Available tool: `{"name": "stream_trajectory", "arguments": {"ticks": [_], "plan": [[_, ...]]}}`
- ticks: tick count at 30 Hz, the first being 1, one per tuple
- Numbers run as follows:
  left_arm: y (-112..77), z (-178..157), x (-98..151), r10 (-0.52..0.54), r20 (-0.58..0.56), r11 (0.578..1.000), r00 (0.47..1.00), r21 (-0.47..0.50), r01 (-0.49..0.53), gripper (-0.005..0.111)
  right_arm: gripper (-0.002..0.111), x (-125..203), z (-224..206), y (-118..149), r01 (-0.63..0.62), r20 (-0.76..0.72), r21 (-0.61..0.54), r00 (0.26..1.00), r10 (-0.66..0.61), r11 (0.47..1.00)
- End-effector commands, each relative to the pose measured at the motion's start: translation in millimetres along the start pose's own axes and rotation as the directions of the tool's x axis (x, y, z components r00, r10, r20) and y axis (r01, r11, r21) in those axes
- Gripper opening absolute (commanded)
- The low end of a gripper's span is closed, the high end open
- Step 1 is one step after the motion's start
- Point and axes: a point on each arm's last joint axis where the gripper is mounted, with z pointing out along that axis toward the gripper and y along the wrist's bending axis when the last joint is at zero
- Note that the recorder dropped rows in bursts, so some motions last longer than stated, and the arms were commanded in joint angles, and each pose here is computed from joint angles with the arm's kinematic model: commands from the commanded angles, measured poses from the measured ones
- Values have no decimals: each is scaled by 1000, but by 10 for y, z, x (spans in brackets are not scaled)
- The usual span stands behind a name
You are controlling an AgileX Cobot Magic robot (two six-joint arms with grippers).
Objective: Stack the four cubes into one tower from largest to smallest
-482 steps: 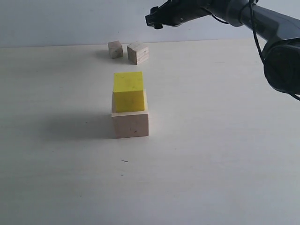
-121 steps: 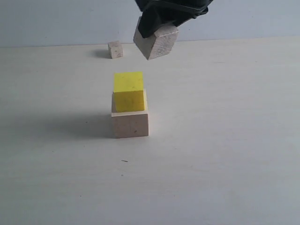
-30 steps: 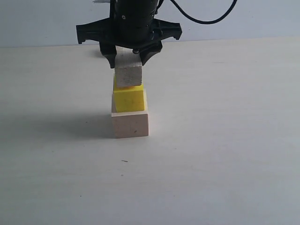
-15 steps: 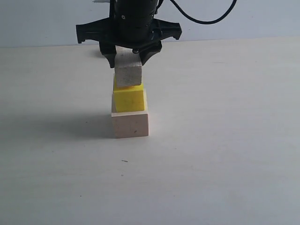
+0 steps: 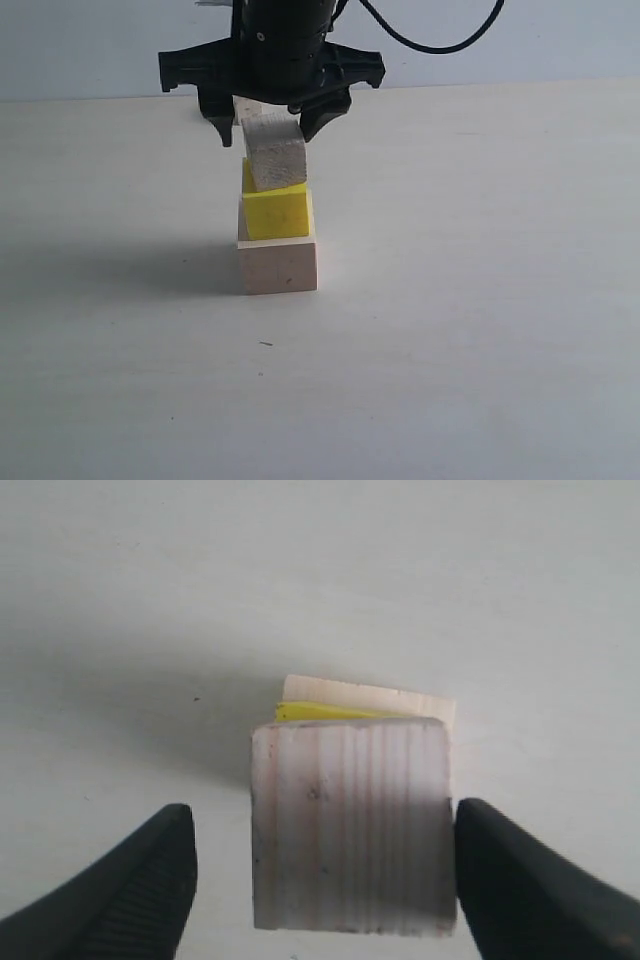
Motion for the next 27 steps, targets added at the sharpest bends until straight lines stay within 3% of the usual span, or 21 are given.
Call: {"name": "stream_trajectory", "arguments": {"ticks": [1, 12, 27], "plan": [[-2, -4, 14, -6, 1, 1000, 1000, 5, 6, 0, 69, -17, -41, 17, -10, 18, -10, 1000, 10, 1000], [-2, -4, 14, -6, 1, 1000, 1000, 5, 6, 0, 69, 37, -42, -11, -46, -40, 23, 998, 47, 999], [-2, -4, 14, -6, 1, 1000, 1000, 5, 6, 0, 69, 66, -44, 33, -65, -75, -23, 995, 63, 998]]}}
